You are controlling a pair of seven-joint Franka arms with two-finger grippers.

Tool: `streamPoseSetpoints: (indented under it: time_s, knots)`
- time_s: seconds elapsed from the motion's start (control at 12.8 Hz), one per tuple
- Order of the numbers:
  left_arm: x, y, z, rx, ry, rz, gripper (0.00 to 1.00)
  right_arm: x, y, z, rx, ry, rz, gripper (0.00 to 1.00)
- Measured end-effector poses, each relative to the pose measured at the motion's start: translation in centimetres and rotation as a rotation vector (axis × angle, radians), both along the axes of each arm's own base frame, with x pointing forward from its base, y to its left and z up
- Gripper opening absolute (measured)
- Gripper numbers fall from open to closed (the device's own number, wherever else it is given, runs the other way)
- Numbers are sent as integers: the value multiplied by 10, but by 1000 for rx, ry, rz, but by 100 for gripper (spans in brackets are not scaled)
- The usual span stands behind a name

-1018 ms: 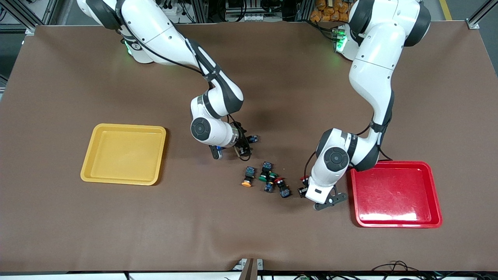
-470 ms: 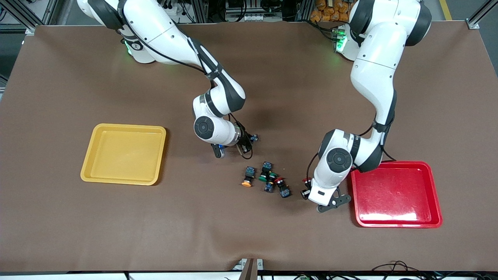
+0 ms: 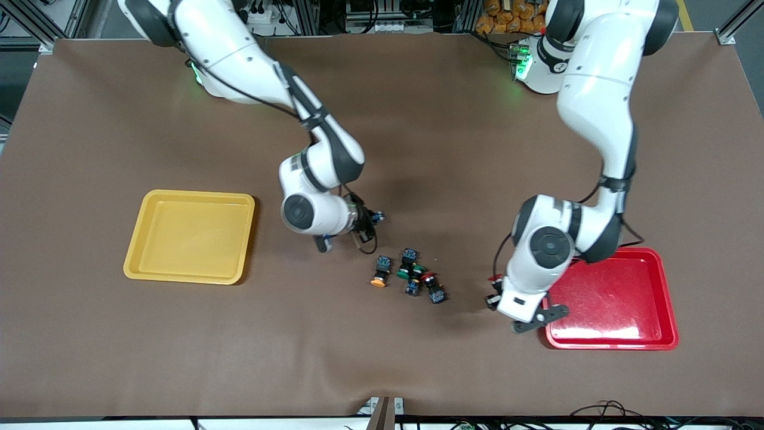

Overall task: Place red and yellow buttons in trays
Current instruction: 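Move the right gripper to yellow tray while the left gripper moves to red tray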

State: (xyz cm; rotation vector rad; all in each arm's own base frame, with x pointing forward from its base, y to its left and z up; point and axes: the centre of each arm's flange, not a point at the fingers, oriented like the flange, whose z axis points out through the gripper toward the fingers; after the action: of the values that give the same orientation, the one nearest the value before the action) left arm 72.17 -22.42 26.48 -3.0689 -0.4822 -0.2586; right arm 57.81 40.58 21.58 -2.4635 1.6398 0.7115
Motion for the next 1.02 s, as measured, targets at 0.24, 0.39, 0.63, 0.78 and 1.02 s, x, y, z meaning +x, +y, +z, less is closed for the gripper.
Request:
streamPoseSetpoints:
  time_s: [0.24,0.39,0.63,0.78,1.02]
  knots:
    - [12,59,20,26,25,-64,41,40,-83,24,94,40,225,33]
    - [17,97,13,42,46,-113,41,59,-148,27,146,19,386,33]
    - [21,148,7,60,69,-193,41,75,-246,30,149,-1,648,33]
    - [22,180,1,70,88,-246,41,83,-311,29,180,-29,813,33]
    - [21,238,-17,78,126,-324,41,85,-396,23,244,-76,988,33]
